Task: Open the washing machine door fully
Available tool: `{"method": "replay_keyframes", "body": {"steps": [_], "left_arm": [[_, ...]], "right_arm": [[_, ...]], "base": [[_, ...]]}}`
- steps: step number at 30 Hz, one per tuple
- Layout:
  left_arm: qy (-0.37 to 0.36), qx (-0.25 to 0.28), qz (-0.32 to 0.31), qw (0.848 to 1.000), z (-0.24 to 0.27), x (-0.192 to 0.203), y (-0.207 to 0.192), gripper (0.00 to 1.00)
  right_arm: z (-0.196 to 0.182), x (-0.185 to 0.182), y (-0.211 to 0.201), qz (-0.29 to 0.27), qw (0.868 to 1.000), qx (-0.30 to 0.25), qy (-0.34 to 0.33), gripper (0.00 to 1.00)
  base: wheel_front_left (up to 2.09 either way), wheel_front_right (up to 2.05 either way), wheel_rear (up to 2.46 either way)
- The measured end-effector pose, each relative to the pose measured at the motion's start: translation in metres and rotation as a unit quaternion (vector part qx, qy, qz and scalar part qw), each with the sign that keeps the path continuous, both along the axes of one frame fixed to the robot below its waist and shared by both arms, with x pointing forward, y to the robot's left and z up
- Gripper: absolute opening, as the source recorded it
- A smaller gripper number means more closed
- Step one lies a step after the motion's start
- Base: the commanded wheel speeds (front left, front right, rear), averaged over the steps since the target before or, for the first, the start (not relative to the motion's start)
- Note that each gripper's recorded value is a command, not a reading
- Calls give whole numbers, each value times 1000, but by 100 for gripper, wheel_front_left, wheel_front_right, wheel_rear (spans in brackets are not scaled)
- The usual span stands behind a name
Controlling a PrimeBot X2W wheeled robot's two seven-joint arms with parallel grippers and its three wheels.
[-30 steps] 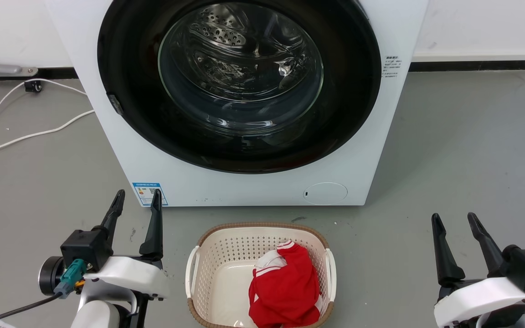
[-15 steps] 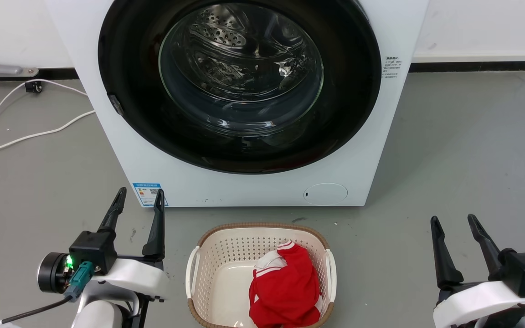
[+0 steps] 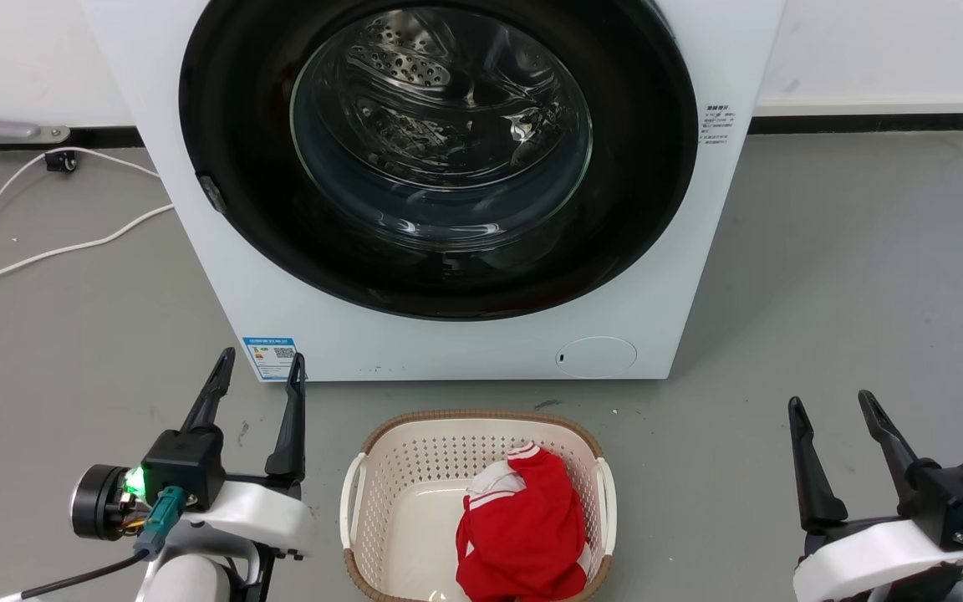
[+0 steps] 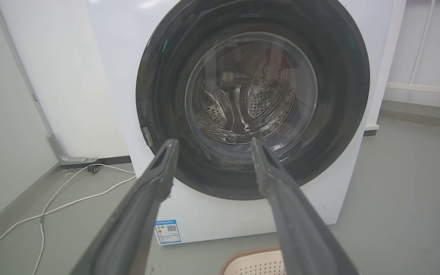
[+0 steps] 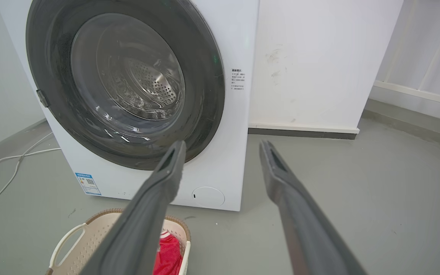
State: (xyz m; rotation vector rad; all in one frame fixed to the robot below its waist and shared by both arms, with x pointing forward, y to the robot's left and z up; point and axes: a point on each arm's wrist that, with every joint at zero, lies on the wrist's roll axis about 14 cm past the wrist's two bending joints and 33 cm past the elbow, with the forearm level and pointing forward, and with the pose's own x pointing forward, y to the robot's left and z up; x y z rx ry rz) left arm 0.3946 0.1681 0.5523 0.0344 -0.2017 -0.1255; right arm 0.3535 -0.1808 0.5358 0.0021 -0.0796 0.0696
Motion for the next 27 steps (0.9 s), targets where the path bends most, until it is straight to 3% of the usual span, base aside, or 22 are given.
{"method": "replay_keyframes", "body": {"steps": [14, 15, 16, 17, 24, 27], "left_arm": [[8, -3, 5, 1000, -6, -1, 2, 100], [8, -4, 5, 1000, -6, -1, 2, 100], [8, -4, 6, 1000, -6, -1, 3, 100], [8, -4, 6, 1000, -6, -1, 3, 100], [8, -6, 10, 1000, -7, -1, 5, 100], [8, -8, 11, 1000, -6, -1, 5, 100]], "right_arm": [[-3, 1, 0, 0, 1000, 1, 1, 100], [-3, 1, 0, 0, 1000, 2, 1, 69], [-4, 1, -1, -1, 1000, 10, 3, 24], [-6, 1, -1, -1, 1000, 18, 5, 0], [-3, 1, -4, -6, 998, 60, -9, 0], [6, 1, -10, -14, 993, 111, -34, 0]], "base": [[0, 0, 0], [0, 0, 0], [0, 0, 0], [0, 0, 0], [0, 0, 0], [0, 0, 0]]}}
